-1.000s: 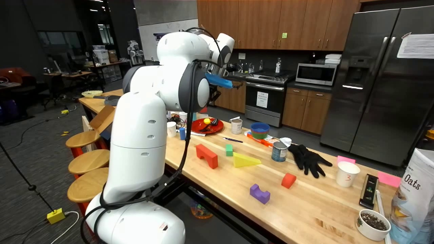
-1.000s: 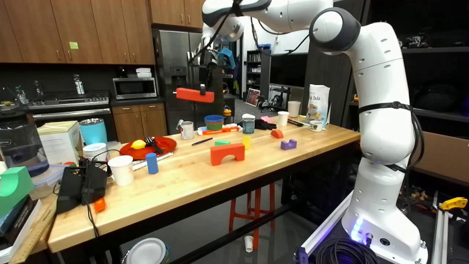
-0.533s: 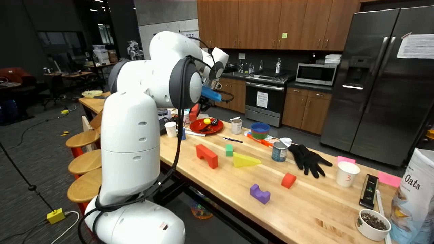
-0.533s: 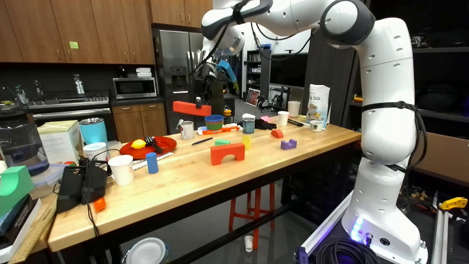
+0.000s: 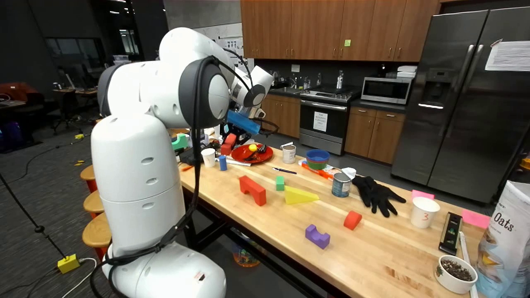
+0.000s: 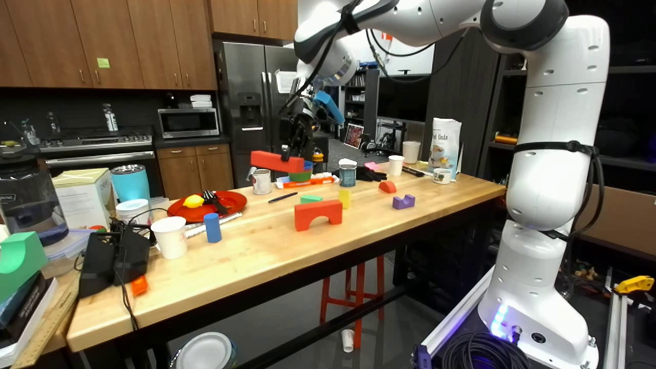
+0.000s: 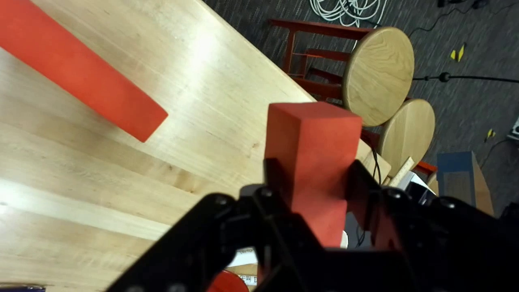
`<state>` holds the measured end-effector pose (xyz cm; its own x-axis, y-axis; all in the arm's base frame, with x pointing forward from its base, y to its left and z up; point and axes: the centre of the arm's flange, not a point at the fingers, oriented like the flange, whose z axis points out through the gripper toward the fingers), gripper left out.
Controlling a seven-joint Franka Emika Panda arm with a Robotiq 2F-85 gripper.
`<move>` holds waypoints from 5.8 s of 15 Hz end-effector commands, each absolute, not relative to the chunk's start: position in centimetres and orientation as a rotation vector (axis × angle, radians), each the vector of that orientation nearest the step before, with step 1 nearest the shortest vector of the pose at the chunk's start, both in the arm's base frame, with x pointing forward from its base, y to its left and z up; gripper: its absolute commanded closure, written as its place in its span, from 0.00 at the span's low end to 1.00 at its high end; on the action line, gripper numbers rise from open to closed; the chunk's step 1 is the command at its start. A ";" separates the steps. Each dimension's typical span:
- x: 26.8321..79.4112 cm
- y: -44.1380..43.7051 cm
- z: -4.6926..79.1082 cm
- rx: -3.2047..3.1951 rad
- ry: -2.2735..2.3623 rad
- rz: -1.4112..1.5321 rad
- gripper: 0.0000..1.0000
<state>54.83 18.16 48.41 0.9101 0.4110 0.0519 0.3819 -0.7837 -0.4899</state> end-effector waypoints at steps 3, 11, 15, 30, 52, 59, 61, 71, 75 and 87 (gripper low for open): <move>55.3 18.2 48.6 -2.582 -0.635 0.122 0.82; 55.3 17.1 45.4 -2.536 -1.036 0.333 0.82; 54.8 16.8 43.3 -2.493 -1.340 0.369 0.82; 54.7 16.8 37.6 -2.312 -1.815 0.158 0.82; 49.0 14.9 38.9 -2.530 -1.691 0.213 0.82; 50.0 13.2 37.6 -2.569 -1.685 0.113 0.82; 49.7 12.9 37.8 -2.584 -1.684 0.083 0.82; 45.9 12.4 42.3 -2.731 -1.710 0.028 0.82; 47.0 11.4 42.0 -2.505 -1.620 0.042 0.82; 47.5 11.2 40.9 -2.433 -1.577 0.027 0.82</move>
